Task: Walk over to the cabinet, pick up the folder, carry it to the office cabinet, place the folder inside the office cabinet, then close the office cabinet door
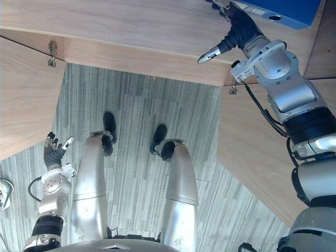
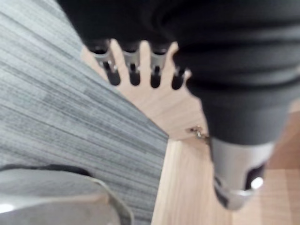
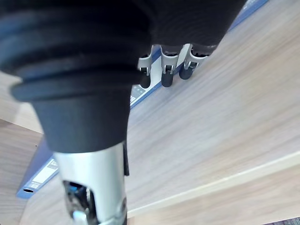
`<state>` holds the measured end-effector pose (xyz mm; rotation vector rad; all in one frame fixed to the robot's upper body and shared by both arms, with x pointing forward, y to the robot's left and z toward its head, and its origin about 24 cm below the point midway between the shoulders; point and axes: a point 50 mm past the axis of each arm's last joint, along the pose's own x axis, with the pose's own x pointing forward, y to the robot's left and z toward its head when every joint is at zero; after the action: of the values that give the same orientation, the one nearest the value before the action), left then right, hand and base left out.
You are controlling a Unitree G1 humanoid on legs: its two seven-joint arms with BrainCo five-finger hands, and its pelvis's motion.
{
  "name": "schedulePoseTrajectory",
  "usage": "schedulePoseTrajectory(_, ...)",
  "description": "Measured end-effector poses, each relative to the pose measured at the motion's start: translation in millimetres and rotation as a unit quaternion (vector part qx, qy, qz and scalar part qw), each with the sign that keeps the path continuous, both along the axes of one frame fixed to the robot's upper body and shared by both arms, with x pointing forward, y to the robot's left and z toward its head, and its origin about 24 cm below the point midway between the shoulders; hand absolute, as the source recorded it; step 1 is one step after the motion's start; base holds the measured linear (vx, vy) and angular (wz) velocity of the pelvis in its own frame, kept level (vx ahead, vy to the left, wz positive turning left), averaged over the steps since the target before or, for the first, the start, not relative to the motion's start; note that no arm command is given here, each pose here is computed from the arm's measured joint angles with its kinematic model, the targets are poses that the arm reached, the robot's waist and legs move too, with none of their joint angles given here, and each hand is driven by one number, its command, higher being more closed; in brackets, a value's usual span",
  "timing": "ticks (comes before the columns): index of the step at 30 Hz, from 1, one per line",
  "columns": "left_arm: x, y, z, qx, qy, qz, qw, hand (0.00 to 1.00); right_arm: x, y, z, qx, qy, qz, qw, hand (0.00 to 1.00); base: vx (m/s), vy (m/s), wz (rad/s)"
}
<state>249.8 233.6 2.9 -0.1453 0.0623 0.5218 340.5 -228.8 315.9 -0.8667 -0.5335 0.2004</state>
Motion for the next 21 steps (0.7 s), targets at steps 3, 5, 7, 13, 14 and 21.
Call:
schedulePoseTrajectory(3, 0.1, -0.8, -0.5, -0.001, 0.001, -0.003, 1.000, 0.00, -2.4, -2.0, -10.0, 0.005, 0.010, 0.003, 1.000, 0.00, 0.01, 0.021, 0.01)
schedulePoseTrajectory(5, 0.0, -0.7, -0.7, -0.001, 0.001, -0.003, 1.000, 0.00, -7.1, -1.3, -17.9, 0.013, 0.013, 0.013, 1.000, 0.00, 0.00, 0.000, 0.00)
schedulePoseTrajectory(7, -0.7, -0.7, -4.2, -0.002, 0.009, -0.002, 1.000, 0.00, -14.6, -0.9, -25.0, 0.033, 0.005, 0.028, 0.999, 0.00, 0.00, 0.000, 0.00)
schedulePoseTrajectory(13, -0.9, -0.5, -5.7, 0.001, 0.015, 0.000, 1.000, 0.00, -26.7, -12.4, -27.1, 0.129, -0.095, -0.018, 0.987, 0.00, 0.00, 0.005, 0.00)
schedulePoseTrajectory(14, -0.9, -0.2, -5.0, 0.006, 0.016, 0.003, 1.000, 0.00, -30.9, -16.5, -25.3, 0.141, -0.124, -0.039, 0.981, 0.00, 0.00, 0.000, 0.00)
schedulePoseTrajectory(21, -4.2, 11.2, -3.0, 0.012, 0.019, 0.044, 0.999, 0.00, -44.7, -36.4, -32.8, 0.224, -0.222, -0.144, 0.938, 1.00, 0.00, 0.000, 0.00)
